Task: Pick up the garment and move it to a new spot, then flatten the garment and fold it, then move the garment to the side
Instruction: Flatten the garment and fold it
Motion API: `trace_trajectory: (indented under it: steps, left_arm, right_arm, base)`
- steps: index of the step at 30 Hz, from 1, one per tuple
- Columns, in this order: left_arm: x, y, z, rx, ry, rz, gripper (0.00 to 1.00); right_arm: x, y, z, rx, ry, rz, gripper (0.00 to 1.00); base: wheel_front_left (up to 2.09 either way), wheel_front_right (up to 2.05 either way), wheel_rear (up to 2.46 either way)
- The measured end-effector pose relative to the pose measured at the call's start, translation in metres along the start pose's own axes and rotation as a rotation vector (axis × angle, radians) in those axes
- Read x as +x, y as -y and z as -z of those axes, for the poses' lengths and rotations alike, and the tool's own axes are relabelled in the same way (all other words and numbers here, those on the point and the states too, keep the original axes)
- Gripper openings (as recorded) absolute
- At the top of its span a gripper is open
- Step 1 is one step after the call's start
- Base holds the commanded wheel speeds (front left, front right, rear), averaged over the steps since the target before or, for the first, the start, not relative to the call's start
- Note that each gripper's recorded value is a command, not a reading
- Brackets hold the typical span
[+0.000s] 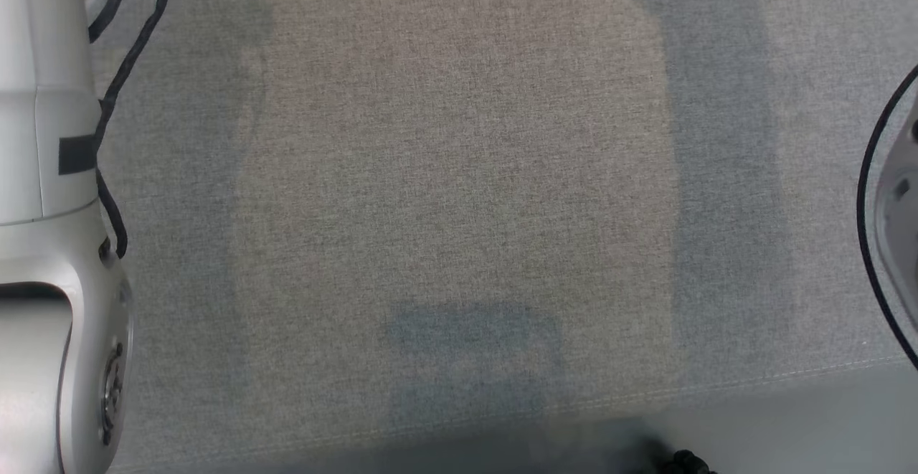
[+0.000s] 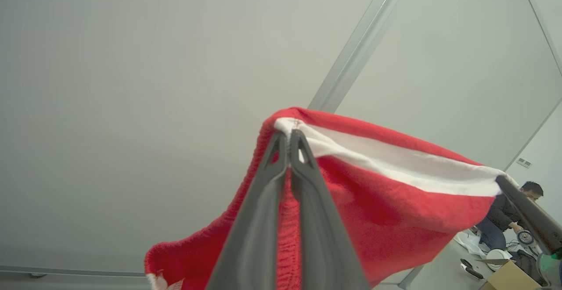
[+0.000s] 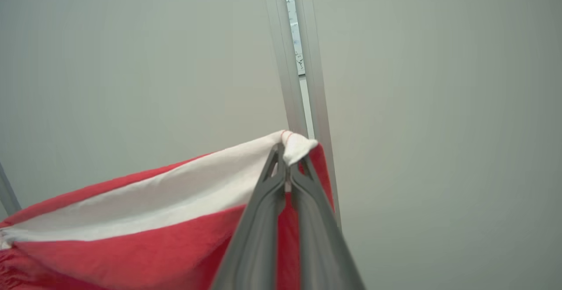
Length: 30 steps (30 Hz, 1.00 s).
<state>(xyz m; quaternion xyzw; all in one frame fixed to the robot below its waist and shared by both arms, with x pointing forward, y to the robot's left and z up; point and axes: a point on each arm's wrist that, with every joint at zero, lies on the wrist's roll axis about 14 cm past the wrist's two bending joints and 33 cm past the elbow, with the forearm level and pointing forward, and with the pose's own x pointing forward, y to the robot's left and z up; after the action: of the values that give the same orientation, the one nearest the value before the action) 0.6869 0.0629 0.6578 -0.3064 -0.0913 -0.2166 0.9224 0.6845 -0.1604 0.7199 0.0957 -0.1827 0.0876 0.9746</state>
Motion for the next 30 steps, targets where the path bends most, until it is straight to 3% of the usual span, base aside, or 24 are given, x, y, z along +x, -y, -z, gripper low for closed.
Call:
trace_trajectory:
  steps: [6,10,15,16,18,23,27,30]
  left_arm:
    - [0.010,0.003,0.003,-0.038,0.056,0.035,0.00]
    - [0.011,0.001,0.006,-0.055,0.071,0.036,0.00]
    - [0.000,-0.018,0.047,-0.091,-0.012,0.000,0.00]
    - [-0.009,-0.023,0.068,-0.091,-0.065,-0.009,0.00]
    - [-0.020,-0.026,0.083,-0.101,-0.101,-0.018,0.00]
    - [-0.055,-0.028,0.111,-0.100,-0.218,-0.043,0.00]
    - [-0.103,-0.025,0.139,-0.147,-0.364,-0.118,0.00]
    - [-0.134,-0.016,0.150,-0.148,-0.437,-0.135,0.00]
  right_arm:
    - [0.018,-0.002,-0.043,-0.060,0.193,-0.012,0.00]
    - [0.023,-0.007,-0.047,-0.049,0.205,-0.028,0.00]
    - [0.018,-0.011,0.014,-0.064,0.014,-0.064,0.00]
    - [0.009,-0.012,0.044,-0.059,-0.091,-0.080,0.00]
    - [-0.004,-0.011,0.068,-0.050,-0.189,-0.096,0.00]
    - [-0.049,-0.008,0.102,-0.028,-0.413,-0.142,0.00]
    - [-0.116,0.005,0.123,-0.039,-0.664,-0.156,0.00]
    - [-0.154,0.010,0.123,-0.052,-0.765,-0.156,0.00]
  base:
    - [0.00,0.00,0.00]
    - [0.00,0.00,0.00]
    - [0.00,0.00,0.00]
    - [0.00,0.00,0.00]
    - [0.00,0.00,0.00]
    - [0.00,0.00,0.00]
    - [0.00,0.00,0.00]
    - [0.00,0.00,0.00]
